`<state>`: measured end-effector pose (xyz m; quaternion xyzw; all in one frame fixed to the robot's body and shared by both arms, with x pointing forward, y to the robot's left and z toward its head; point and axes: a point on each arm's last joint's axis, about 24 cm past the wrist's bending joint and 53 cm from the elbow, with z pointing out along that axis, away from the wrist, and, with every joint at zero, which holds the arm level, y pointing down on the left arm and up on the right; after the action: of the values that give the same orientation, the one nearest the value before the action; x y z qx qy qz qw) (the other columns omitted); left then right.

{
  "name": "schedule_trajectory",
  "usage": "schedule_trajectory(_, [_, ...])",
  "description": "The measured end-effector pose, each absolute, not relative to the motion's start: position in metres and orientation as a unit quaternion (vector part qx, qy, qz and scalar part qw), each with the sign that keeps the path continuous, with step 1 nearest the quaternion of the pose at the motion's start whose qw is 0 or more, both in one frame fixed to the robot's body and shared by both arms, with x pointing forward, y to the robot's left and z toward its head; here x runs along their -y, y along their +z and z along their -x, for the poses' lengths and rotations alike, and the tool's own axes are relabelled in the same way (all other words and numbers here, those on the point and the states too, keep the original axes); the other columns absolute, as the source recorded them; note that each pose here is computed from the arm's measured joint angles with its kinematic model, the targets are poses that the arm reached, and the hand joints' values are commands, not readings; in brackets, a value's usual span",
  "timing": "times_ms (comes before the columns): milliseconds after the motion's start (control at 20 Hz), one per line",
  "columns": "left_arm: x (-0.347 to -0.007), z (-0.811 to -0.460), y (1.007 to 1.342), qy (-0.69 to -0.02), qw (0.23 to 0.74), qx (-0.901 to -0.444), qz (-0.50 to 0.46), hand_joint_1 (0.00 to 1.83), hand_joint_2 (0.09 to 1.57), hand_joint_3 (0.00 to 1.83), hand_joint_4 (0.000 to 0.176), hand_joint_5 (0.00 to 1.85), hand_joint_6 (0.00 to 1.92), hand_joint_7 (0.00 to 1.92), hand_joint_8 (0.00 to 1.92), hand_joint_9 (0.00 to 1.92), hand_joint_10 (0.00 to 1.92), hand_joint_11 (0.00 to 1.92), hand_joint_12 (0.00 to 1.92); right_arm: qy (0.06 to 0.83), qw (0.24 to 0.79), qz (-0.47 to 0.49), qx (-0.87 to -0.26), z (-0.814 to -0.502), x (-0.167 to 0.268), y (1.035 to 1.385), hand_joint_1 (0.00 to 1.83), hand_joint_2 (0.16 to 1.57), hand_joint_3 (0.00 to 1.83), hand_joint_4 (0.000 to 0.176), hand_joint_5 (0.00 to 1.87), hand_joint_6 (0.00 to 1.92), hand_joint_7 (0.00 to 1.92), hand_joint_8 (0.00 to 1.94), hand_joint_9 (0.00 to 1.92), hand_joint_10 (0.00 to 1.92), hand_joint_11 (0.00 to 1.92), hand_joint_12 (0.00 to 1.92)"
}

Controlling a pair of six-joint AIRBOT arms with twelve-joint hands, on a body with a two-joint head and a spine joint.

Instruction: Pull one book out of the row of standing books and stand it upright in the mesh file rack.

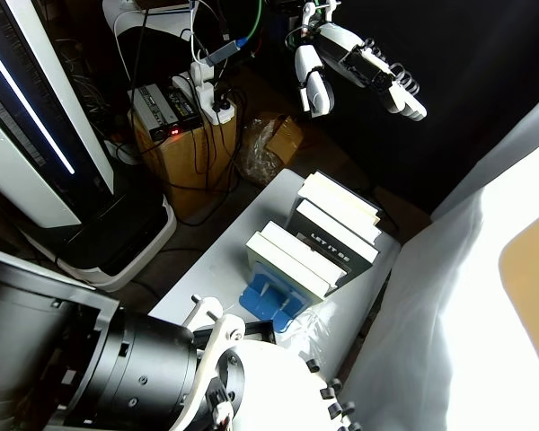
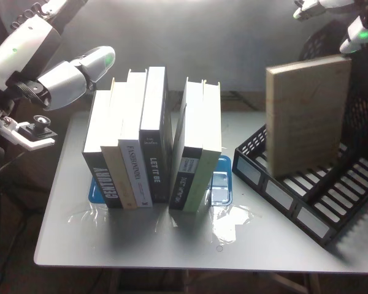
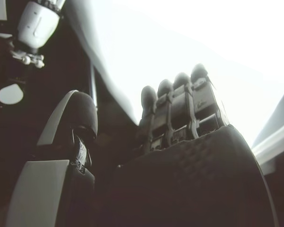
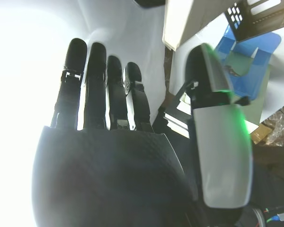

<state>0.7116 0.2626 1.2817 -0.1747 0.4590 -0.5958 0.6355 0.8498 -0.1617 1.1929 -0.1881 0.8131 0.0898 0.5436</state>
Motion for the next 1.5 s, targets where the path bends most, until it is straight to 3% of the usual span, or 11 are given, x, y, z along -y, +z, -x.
schedule_trajectory(250, [-0.259, -0.711, 1.28, -0.598, 0.633, -0.46, 0.174, 0.59, 1.43, 0.0, 0.0, 0.0, 0.32, 0.04, 0.01, 0.0, 0.0, 0.0, 0.0, 0.104, 0.544, 0.191, -0.81, -0.843, 0.149, 1.195, 0.69, 1.04, 0.0, 0.057, 0.0, 0.0, 0.0, 0.0, 0.0, 0.0, 0.0, 0.14])
schedule_trajectory(400, [-0.26, -0.712, 1.28, -0.598, 0.633, -0.459, 0.176, 0.61, 1.43, 0.0, 0.0, 0.0, 0.35, 0.04, 0.01, 0.0, 0.0, 0.0, 0.0, 0.123, 0.547, 0.189, -0.806, -0.83, 0.145, 1.199, 0.6, 1.09, 0.01, 0.0, 0.0, 0.0, 0.0, 0.0, 0.0, 0.0, 0.0, 0.07])
schedule_trajectory(700, [-0.25, -0.713, 1.271, -0.604, 0.621, -0.467, 0.178, 0.48, 1.43, 0.0, 0.0, 0.0, 0.27, 0.03, 0.01, 0.0, 0.0, 0.0, 0.0, 0.251, 0.56, 0.164, -0.773, -0.794, 0.115, 1.243, 0.35, 1.22, 0.03, 0.0, 0.0, 0.0, 0.0, 0.0, 0.0, 0.0, 0.02, 0.01])
schedule_trajectory(750, [-0.251, -0.715, 1.27, -0.604, 0.618, -0.469, 0.184, 0.47, 1.42, 0.0, 0.016, 0.0, 0.21, 0.03, 0.0, 0.0, 0.0, 0.0, 0.0, 0.302, 0.559, 0.14, -0.759, -0.789, 0.113, 1.256, 0.31, 1.23, 0.03, 0.004, 0.0, 0.0, 0.0, 0.0, 0.0, 0.0, 0.0, 0.0])
schedule_trajectory(800, [-0.252, -0.717, 1.271, -0.603, 0.618, -0.469, 0.186, 0.45, 1.41, 0.0, 0.042, 0.0, 0.15, 0.0, 0.0, 0.0, 0.0, 0.0, 0.0, 0.371, 0.547, 0.09, -0.746, -0.786, 0.115, 1.265, 0.29, 1.23, 0.02, 0.061, 0.0, 0.0, 0.0, 0.0, 0.0, 0.0, 0.0, 0.0])
schedule_trajectory(950, [-0.244, -0.721, 1.271, -0.608, 0.61, -0.473, 0.183, 0.47, 1.41, 0.0, 0.037, 0.0, 0.11, 0.0, 0.0, 0.0, 0.0, 0.0, 0.0, 0.436, 0.53, 0.04, -0.726, -0.782, 0.124, 1.264, 0.19, 1.26, 0.02, 0.108, 0.0, 0.0, 0.0, 0.0, 0.0, 0.0, 0.03, 0.02])
schedule_trajectory(1100, [-0.227, -0.725, 1.263, -0.612, 0.592, -0.494, 0.176, 0.47, 1.4, 0.0, 0.015, 0.01, 0.07, 0.0, 0.0, 0.0, 0.0, 0.0, 0.0, 0.47, 0.515, 0.03, -0.716, -0.765, 0.122, 1.253, 0.26, 1.23, 0.0, 0.117, 0.0, 0.0, 0.0, 0.0, 0.0, 0.0, 0.0, 0.0])
schedule_trajectory(1200, [-0.207, -0.723, 1.258, -0.618, 0.575, -0.513, 0.154, 0.33, 1.39, 0.0, 0.026, 0.0, 0.01, 0.0, 0.0, 0.0, 0.0, 0.0, 0.0, 0.512, 0.499, 0.014, -0.699, -0.748, 0.12, 1.254, 0.13, 1.23, 0.0, 0.065, 0.0, 0.0, 0.0, 0.0, 0.0, 0.0, 0.0, 0.0])
schedule_trajectory(1350, [-0.197, -0.721, 1.255, -0.623, 0.563, -0.523, 0.145, 0.25, 1.37, 0.0, 0.042, 0.0, 0.0, 0.0, 0.0, 0.0, 0.0, 0.0, 0.0, 0.534, 0.489, 0.015, -0.689, -0.726, 0.122, 1.246, 0.02, 1.27, 0.02, 0.049, 0.0, 0.0, 0.0, 0.0, 0.0, 0.0, 0.0, 0.0])
schedule_trajectory(1450, [-0.187, -0.716, 1.252, -0.63, 0.551, -0.53, 0.137, 0.27, 1.36, 0.0, 0.044, 0.0, 0.0, 0.0, 0.0, 0.0, 0.0, 0.0, 0.0, 0.549, 0.489, -0.003, -0.678, -0.715, 0.131, 1.242, 0.05, 1.26, 0.01, 0.107, 0.0, 0.0, 0.0, 0.0, 0.0, 0.0, 0.0, 0.0])
schedule_trajectory(1500, [-0.179, -0.713, 1.249, -0.63, 0.546, -0.538, 0.124, 0.24, 1.36, 0.0, 0.03, 0.0, 0.0, 0.0, 0.0, 0.0, 0.0, 0.0, 0.0, 0.555, 0.489, -0.011, -0.673, -0.709, 0.135, 1.24, 0.02, 1.33, 0.03, 0.072, 0.0, 0.0, 0.0, 0.0, 0.0, 0.0, 0.0, 0.0])
